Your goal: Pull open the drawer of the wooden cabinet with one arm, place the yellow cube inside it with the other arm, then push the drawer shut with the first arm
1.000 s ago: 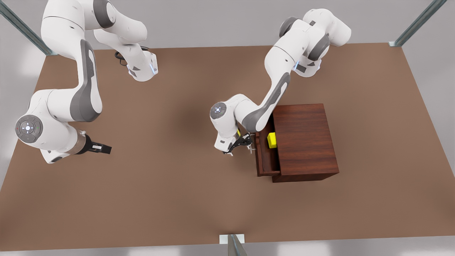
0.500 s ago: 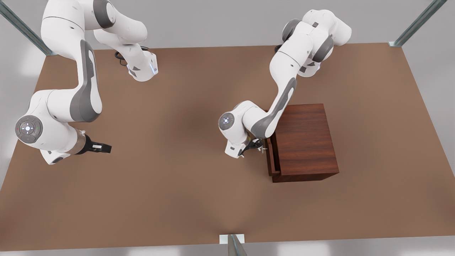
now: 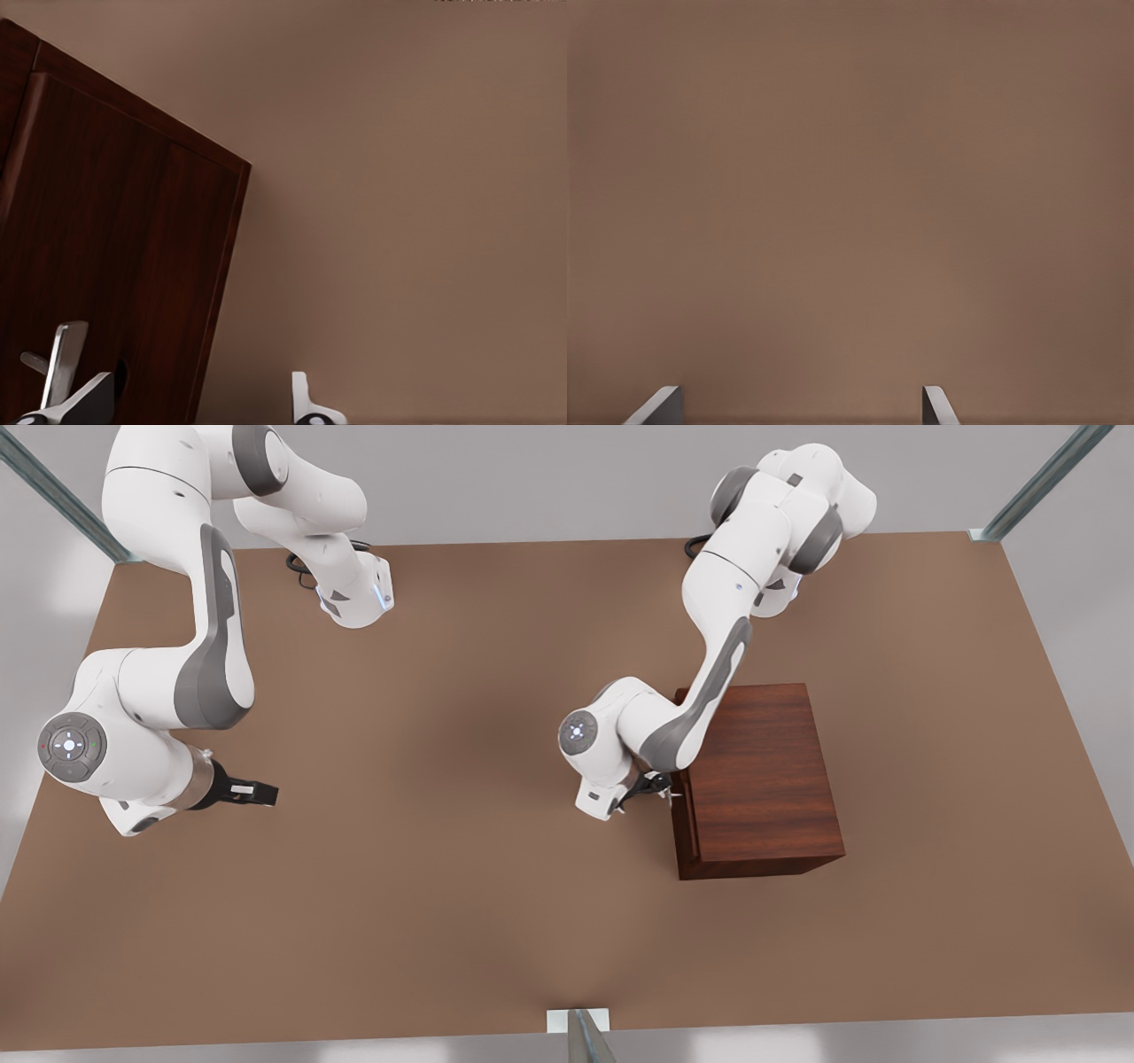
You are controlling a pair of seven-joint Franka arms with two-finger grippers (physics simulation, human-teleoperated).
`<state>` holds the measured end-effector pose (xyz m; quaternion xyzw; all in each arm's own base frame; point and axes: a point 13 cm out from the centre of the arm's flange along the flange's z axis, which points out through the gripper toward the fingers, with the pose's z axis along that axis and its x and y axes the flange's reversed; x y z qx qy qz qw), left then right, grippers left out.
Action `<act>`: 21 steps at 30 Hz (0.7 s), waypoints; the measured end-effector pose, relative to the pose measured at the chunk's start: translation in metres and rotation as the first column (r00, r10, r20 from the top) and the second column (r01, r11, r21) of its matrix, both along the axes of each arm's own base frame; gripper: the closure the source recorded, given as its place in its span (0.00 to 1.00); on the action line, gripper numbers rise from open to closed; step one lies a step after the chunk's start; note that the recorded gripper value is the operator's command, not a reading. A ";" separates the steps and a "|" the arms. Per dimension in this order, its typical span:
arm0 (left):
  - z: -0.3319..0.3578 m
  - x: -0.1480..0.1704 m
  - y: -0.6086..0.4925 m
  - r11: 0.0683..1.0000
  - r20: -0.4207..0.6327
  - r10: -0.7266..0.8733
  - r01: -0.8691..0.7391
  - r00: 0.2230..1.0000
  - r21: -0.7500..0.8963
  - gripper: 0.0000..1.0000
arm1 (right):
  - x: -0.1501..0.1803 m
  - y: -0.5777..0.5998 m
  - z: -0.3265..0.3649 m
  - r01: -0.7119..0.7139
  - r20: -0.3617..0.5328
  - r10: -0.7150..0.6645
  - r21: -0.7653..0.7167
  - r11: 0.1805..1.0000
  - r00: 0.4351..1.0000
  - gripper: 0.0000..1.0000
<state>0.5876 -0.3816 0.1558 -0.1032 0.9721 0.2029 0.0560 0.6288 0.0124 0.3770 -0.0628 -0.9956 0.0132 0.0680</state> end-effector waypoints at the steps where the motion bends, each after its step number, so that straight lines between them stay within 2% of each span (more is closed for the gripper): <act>1: 0.000 0.000 0.002 1.000 -0.002 0.000 0.000 1.000 0.002 0.00 | 0.000 0.000 0.000 -0.001 0.000 0.001 0.000 1.000 1.000 0.00; 7: 0.007 0.004 0.007 1.000 -0.006 0.001 -0.001 1.000 0.002 0.00 | 0.000 0.000 0.000 -0.005 0.000 0.005 0.001 1.000 1.000 0.00; 8: 0.024 0.007 0.004 1.000 0.005 0.012 -0.012 1.000 -0.026 0.00 | 0.000 0.000 0.000 -0.006 0.000 0.006 0.001 1.000 1.000 0.00; 10: 0.125 0.024 0.015 0.977 0.042 0.118 -0.108 0.992 -0.184 0.00 | 0.000 -0.001 0.000 -0.007 0.000 0.007 0.001 1.000 1.000 0.00; 12: 0.233 0.042 0.074 0.912 0.028 0.257 -0.233 0.966 -0.337 0.00 | 0.000 -0.001 0.000 -0.007 0.000 0.007 0.001 1.000 1.000 0.00; 14: 0.285 0.051 0.163 0.872 -0.016 0.329 -0.310 0.944 -0.378 0.00 | 0.000 -0.002 0.000 -0.008 -0.001 0.008 0.001 1.000 1.000 0.00; 16: 0.293 0.058 0.250 0.870 -0.051 0.339 -0.334 0.939 -0.363 0.00 | 0.000 -0.002 0.000 -0.009 -0.001 0.009 0.001 1.000 1.000 0.00; 18: 0.269 0.025 0.322 0.842 -0.144 0.356 -0.384 0.923 -0.379 0.00 | 0.000 -0.002 0.000 -0.010 -0.001 0.010 0.001 1.000 1.000 0.00; 21: 0.259 0.012 0.336 0.851 -0.149 0.273 -0.310 0.951 -0.424 0.00 | 0.000 -0.002 0.000 -0.012 -0.002 0.012 0.000 1.000 1.000 0.00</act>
